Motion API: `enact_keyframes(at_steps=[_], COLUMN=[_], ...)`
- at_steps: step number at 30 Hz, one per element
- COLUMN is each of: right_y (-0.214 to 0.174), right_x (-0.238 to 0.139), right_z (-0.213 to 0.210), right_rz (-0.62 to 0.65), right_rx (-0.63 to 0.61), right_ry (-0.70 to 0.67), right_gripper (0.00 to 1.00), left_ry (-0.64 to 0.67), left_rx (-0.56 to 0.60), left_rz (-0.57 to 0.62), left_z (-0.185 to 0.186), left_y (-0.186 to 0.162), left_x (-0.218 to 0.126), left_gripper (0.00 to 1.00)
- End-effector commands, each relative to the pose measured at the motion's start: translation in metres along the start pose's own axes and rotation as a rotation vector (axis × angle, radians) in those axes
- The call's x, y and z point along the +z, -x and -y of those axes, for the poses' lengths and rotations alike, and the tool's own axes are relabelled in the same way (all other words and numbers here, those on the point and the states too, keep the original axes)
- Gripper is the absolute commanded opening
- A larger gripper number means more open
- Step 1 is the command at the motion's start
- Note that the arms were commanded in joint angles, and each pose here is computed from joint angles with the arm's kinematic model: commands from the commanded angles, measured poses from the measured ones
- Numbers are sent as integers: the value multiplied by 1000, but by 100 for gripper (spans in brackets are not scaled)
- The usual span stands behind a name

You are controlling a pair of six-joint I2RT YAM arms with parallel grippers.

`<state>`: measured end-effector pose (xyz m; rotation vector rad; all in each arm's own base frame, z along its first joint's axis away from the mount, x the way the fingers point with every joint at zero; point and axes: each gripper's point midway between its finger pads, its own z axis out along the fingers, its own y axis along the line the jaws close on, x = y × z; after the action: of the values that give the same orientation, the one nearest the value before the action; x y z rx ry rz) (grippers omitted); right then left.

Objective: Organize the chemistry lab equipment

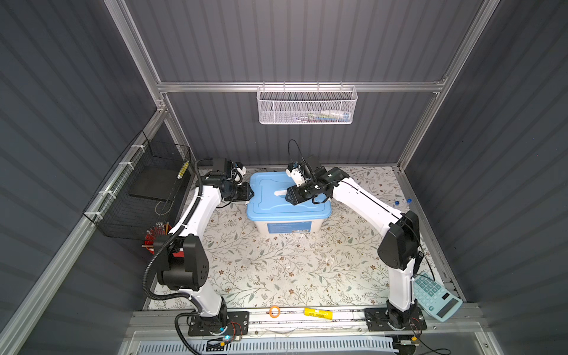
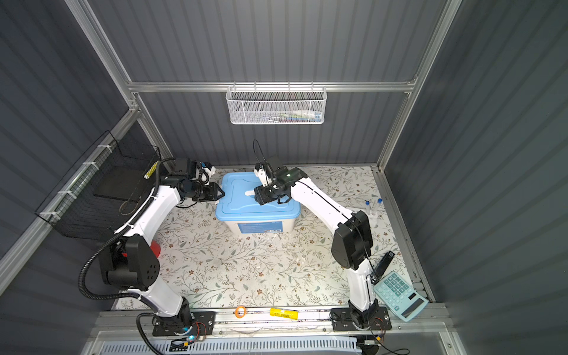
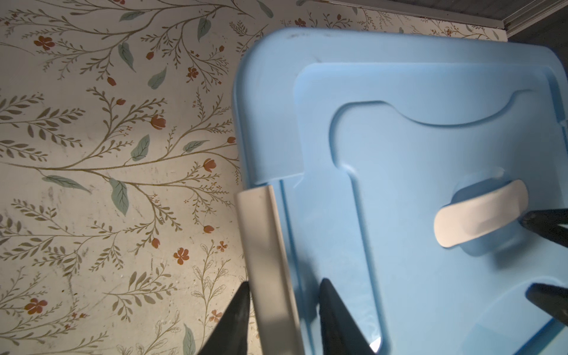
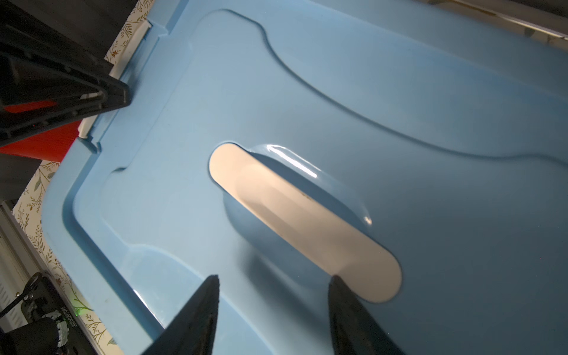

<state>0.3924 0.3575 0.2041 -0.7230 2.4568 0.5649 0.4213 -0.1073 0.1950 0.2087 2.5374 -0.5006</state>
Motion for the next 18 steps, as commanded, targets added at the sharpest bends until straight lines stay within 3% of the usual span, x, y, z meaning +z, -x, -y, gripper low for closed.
enact_keyframes(at_steps=[1, 18], right_y=[-25, -27], right_x=[14, 23], right_z=[3, 2], right_rz=[-91, -94], right_rx=[26, 35], right_ry=[-1, 20], right_gripper=[58, 58], left_ry=[57, 158], left_rx=[28, 88], left_rz=[-106, -183], left_z=[-4, -9], left_y=[-22, -30], left_x=[10, 24], left_gripper=[36, 29])
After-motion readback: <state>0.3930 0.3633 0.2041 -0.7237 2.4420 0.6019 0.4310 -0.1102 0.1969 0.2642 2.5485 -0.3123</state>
